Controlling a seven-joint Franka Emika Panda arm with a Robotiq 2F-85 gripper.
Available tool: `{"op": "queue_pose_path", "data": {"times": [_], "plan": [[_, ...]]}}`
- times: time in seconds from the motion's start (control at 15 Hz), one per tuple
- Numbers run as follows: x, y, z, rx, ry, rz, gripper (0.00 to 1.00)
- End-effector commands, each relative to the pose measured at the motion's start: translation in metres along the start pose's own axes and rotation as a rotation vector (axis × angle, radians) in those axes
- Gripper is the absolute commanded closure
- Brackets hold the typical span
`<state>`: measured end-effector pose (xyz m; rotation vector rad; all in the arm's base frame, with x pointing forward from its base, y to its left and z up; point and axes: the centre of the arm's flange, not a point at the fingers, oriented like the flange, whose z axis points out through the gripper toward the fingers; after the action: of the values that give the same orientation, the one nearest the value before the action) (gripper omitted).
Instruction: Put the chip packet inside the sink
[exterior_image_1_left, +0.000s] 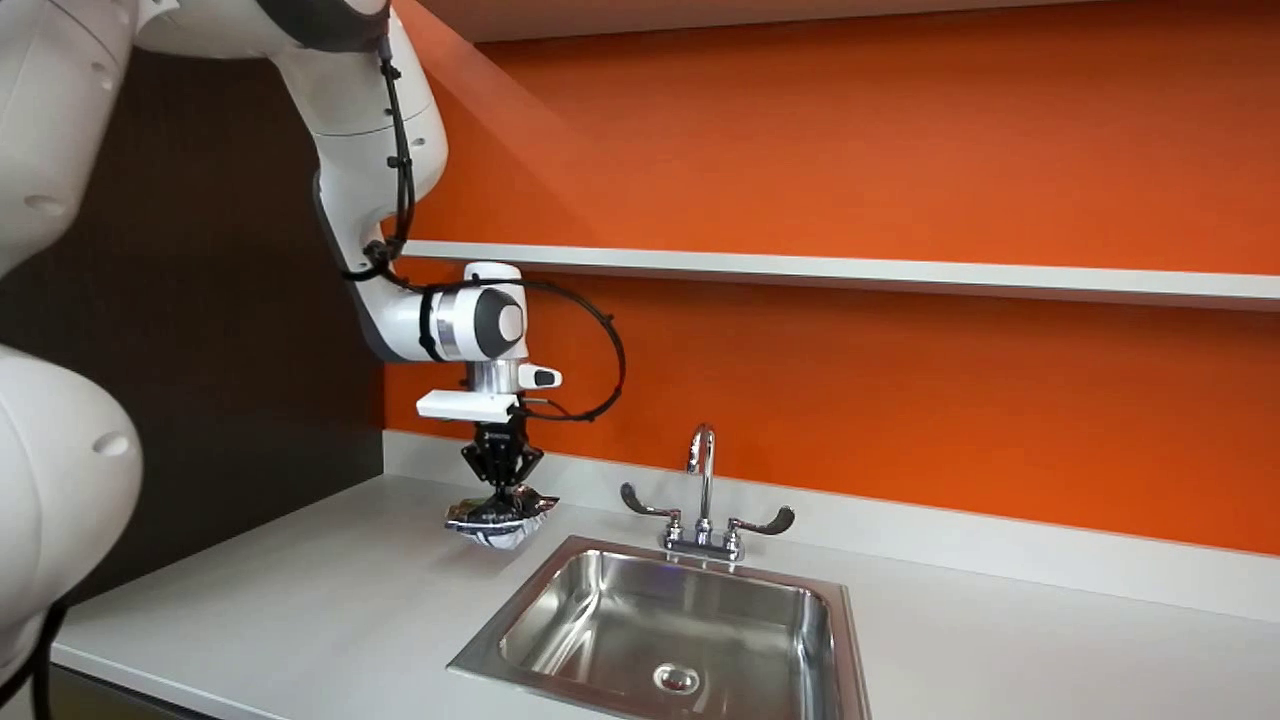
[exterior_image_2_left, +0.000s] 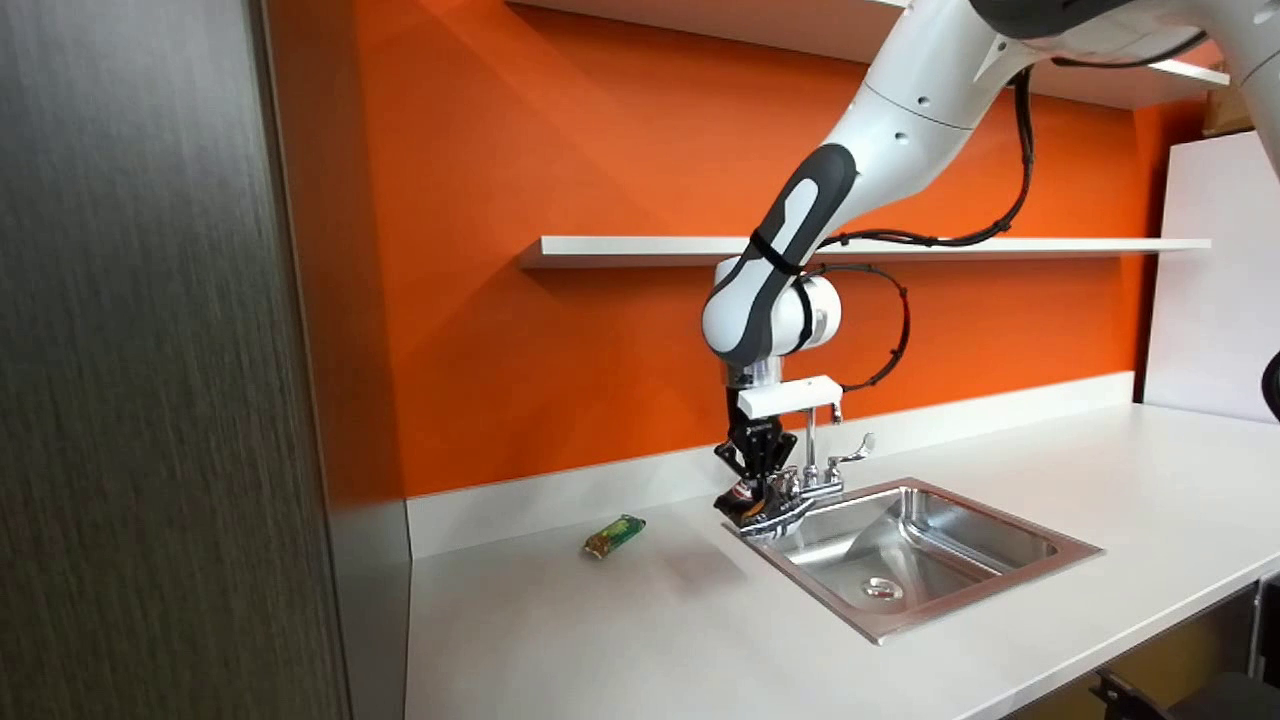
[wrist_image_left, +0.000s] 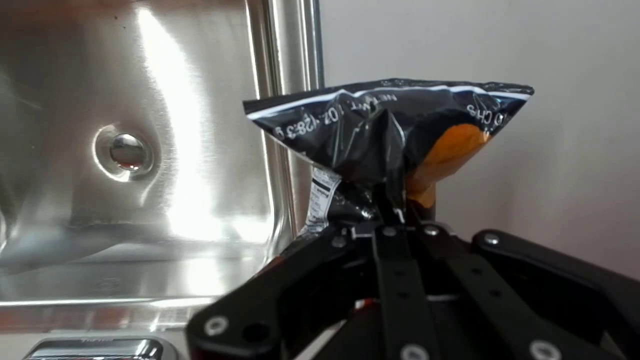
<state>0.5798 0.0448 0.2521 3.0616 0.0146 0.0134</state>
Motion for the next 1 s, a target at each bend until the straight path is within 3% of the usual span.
{"op": "queue_pose_path", "data": {"times": [0.0,0.93], "plan": [[-0.010,0.019,-0.019,-0.007,-0.002,0.047,1.00],[-0.011,0.152,0.006,-0.037,-0.011,0.264,1.00]]}}
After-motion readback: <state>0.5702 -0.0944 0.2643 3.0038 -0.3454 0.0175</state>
